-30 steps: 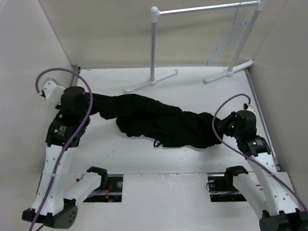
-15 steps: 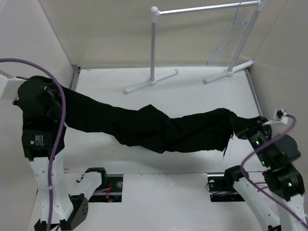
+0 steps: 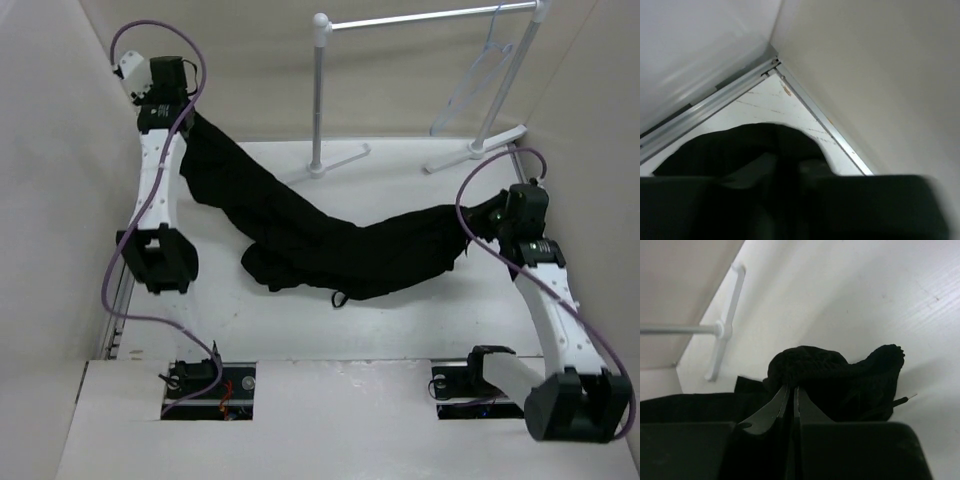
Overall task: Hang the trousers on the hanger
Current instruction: Flatten out the trousers at the center of the board.
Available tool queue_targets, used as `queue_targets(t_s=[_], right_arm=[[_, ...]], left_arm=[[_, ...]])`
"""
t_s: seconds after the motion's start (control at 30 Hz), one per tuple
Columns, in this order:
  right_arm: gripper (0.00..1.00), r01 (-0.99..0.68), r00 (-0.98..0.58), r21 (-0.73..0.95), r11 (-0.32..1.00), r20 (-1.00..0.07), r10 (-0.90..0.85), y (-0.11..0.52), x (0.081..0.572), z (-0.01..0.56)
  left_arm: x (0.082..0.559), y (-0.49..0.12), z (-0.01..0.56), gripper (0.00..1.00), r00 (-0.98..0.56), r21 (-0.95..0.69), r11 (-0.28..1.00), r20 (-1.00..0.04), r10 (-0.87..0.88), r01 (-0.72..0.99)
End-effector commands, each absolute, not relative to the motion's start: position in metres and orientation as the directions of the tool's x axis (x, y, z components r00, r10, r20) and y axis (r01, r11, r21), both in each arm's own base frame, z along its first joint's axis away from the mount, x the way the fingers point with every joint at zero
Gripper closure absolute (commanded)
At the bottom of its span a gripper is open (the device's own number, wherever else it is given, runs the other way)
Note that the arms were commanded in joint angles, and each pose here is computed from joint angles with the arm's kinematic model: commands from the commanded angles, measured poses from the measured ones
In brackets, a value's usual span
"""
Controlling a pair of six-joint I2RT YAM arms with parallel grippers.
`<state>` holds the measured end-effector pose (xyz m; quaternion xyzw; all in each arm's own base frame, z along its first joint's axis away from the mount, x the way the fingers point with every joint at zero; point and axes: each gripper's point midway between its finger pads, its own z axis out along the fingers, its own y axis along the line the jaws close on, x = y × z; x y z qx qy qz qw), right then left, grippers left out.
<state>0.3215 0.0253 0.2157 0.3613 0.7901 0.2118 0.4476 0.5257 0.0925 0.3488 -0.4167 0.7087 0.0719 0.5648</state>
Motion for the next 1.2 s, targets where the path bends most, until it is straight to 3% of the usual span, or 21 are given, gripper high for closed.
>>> queue_targets(t_s=[0.0, 0.03, 0.1, 0.17, 0.27, 0.33, 0.4, 0.43, 0.47, 0.53, 0.63, 0.67, 0.77, 1.03, 1.17], right_arm=[[0.88, 0.31, -0.153, 0.771, 0.556, -0.536, 0.83, 0.009, 0.383, 0.261], [0.74, 0.312, -0.136, 0.786, 0.534, -0.52, 0.843, 0.005, 0.399, 0.261], [0.41, 0.31, -0.164, 0.788, 0.533, -0.507, 0.846, 0.009, 0.417, 0.262], [0.28, 0.311, -0.21, 0.754, 0.578, -0.539, 0.816, 0.02, 0.409, 0.263], [0.3, 0.35, -0.233, 0.687, 0.636, -0.594, 0.77, 0.03, 0.379, 0.242], [0.46, 0.397, -0.266, 0.636, 0.662, -0.611, 0.746, 0.032, 0.354, 0.216], [0.76, 0.451, -0.317, 0.595, 0.665, -0.59, 0.743, 0.033, 0.332, 0.183], [0.83, 0.474, -0.342, 0.571, 0.671, -0.582, 0.738, 0.033, 0.323, 0.167], [0.84, 0.496, -0.36, 0.554, 0.669, -0.57, 0.739, 0.031, 0.316, 0.151], [0.72, 0.506, -0.396, 0.545, 0.669, -0.542, 0.741, 0.034, 0.309, 0.132], [0.39, 0.509, -0.413, 0.527, 0.681, -0.544, 0.73, 0.031, 0.307, 0.122], [0.34, 0.504, -0.418, 0.526, 0.685, -0.546, 0.726, 0.032, 0.307, 0.121], [0.31, 0.492, -0.441, 0.533, 0.688, -0.529, 0.725, 0.036, 0.309, 0.111], [0.35, 0.512, -0.484, 0.524, 0.681, -0.479, 0.733, 0.043, 0.314, 0.091], [0.35, 0.56, -0.462, 0.495, 0.665, -0.48, 0.746, 0.032, 0.31, 0.085]], left_arm=[[0.544, 0.087, 0.36, 0.77, -0.033, -0.366, 0.665, -0.861, -0.507, -0.651], [0.549, 0.081, 0.343, 0.61, -0.097, -0.342, 0.686, -0.851, -0.516, -0.642], [0.54, 0.064, 0.313, 0.42, -0.212, -0.3, 0.72, -0.823, -0.527, -0.625], [0.514, 0.047, 0.288, 0.39, -0.271, -0.283, 0.738, -0.802, -0.532, -0.612], [0.473, 0.023, 0.258, 0.38, -0.287, -0.295, 0.76, -0.799, -0.528, -0.578], [0.44, 0.014, 0.233, 0.38, -0.306, -0.301, 0.758, -0.781, -0.544, -0.578], [0.414, 0.012, 0.204, 0.38, -0.335, -0.308, 0.742, -0.745, -0.578, -0.596], [0.404, 0.013, 0.191, 0.38, -0.346, -0.317, 0.732, -0.723, -0.598, -0.604], [0.397, 0.019, 0.179, 0.37, -0.35, -0.324, 0.715, -0.701, -0.621, -0.62], [0.391, 0.025, 0.162, 0.36, -0.357, -0.347, 0.692, -0.662, -0.658, -0.633], [0.396, 0.027, 0.151, 0.33, -0.344, -0.42, 0.66, -0.61, -0.713, -0.622], [0.399, 0.028, 0.148, 0.33, -0.342, -0.436, 0.652, -0.597, -0.725, -0.621], [0.411, 0.039, 0.127, 0.32, -0.332, -0.442, 0.616, -0.563, -0.757, -0.652], [0.461, 0.065, 0.078, 0.3, -0.268, -0.54, 0.472, -0.415, -0.87, -0.697], [0.481, 0.067, 0.064, 0.3, -0.268, -0.539, 0.468, -0.408, -0.872, -0.7]])
